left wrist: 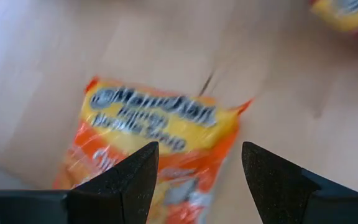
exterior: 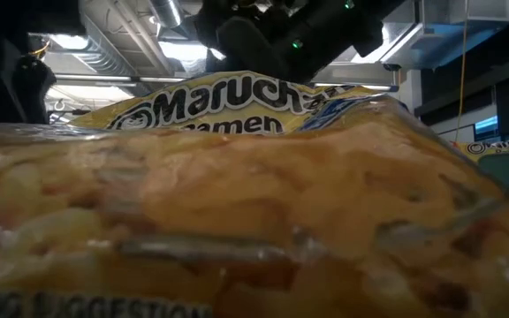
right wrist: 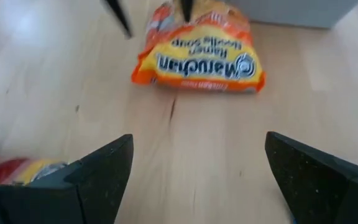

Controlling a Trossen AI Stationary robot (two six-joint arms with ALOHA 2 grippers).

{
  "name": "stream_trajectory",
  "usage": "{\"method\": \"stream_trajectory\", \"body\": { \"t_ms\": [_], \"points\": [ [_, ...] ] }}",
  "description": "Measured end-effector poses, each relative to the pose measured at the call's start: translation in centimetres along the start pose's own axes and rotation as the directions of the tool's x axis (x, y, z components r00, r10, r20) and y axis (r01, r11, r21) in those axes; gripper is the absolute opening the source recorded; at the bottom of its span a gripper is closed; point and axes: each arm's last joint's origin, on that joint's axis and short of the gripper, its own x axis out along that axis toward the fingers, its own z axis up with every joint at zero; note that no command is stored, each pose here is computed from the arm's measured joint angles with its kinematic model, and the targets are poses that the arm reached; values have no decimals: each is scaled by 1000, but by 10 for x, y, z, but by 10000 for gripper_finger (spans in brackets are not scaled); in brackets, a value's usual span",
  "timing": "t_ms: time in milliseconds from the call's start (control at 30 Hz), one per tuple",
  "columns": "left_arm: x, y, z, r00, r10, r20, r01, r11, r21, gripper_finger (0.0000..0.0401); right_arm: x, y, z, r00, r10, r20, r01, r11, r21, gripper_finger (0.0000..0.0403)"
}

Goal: Sort Maruchan noodles
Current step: Put the orange pack noodle into the green bin

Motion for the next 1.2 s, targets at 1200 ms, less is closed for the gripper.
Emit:
{"method": "stream_trajectory", "body": {
  "t_ms": [1200],
  "points": [
    [46, -3, 47, 979, -195, 56, 189, 978, 92, 225, -54, 5, -20, 996, -13, -88, 11, 999, -33, 349]
  ]
}}
